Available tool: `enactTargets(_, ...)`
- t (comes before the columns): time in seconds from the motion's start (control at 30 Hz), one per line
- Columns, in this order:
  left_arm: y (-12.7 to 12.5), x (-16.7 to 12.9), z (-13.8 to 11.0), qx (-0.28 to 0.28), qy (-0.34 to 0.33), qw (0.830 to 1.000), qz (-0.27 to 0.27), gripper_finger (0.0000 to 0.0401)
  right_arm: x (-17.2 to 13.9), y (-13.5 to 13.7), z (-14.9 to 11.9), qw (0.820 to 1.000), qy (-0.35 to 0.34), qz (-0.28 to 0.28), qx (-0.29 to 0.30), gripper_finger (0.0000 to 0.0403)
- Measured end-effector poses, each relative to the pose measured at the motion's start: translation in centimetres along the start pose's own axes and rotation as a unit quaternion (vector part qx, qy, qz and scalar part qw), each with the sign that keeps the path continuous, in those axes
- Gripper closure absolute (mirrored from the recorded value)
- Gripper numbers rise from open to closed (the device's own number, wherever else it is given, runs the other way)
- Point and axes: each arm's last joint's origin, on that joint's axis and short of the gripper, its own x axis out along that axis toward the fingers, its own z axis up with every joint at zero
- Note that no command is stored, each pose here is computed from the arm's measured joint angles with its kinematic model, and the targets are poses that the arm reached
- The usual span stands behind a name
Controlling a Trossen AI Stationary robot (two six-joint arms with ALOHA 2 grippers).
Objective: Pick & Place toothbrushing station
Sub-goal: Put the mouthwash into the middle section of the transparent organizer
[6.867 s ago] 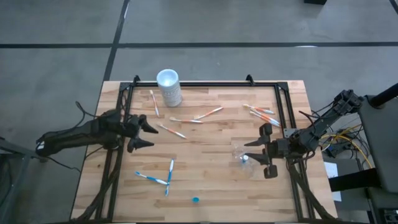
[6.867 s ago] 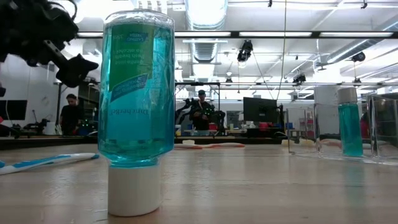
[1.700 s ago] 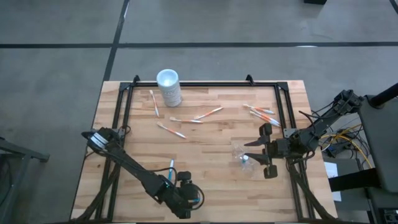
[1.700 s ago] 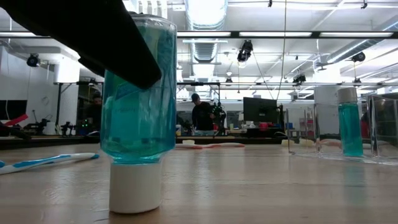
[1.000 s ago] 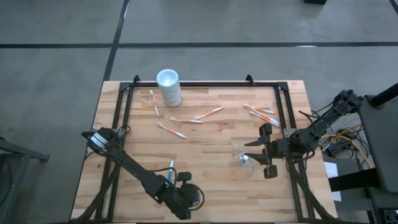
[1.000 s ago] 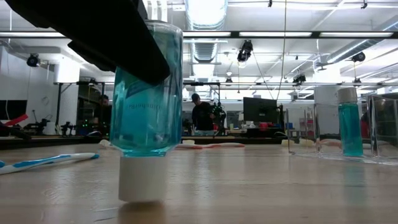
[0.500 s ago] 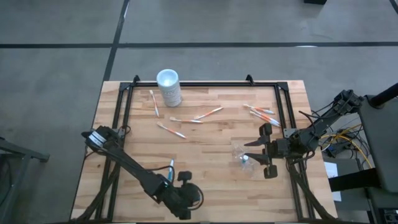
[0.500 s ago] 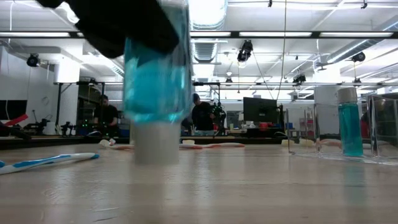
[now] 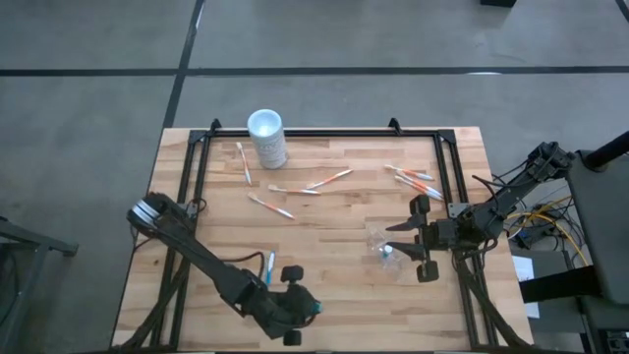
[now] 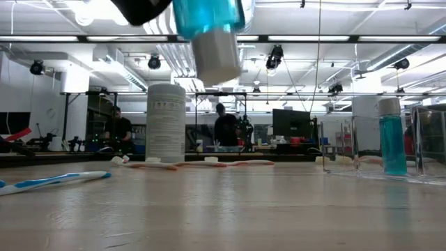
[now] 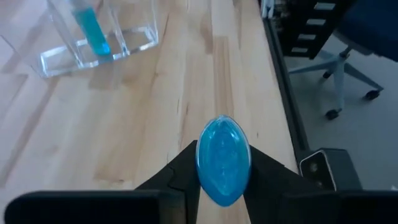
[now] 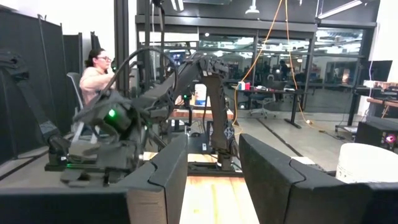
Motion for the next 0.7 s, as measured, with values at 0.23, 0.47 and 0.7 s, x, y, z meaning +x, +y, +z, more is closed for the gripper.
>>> enactTargets(0.23,0.2,-0.3,0.4,0.025,-0.019,0.999,0.021,0.0305,0.0,0.0,-0.1,1.0,0.001,0.0,-0.001,0.0262)
enactTargets(0.47,0.2,-1.2,1.7,0.034,-0.069,0.996,0.047,0.0305,0.0,0.0,-0.1,1.0,0.002,0.0,-0.001,0.0262)
enactTargets(0.7,0.5,-2.7,3.2,0.028,-0.113,0.992,0.052,0.0314,0.0,0.0,-0.1,1.0,0.003,0.0,-0.002,0.0262)
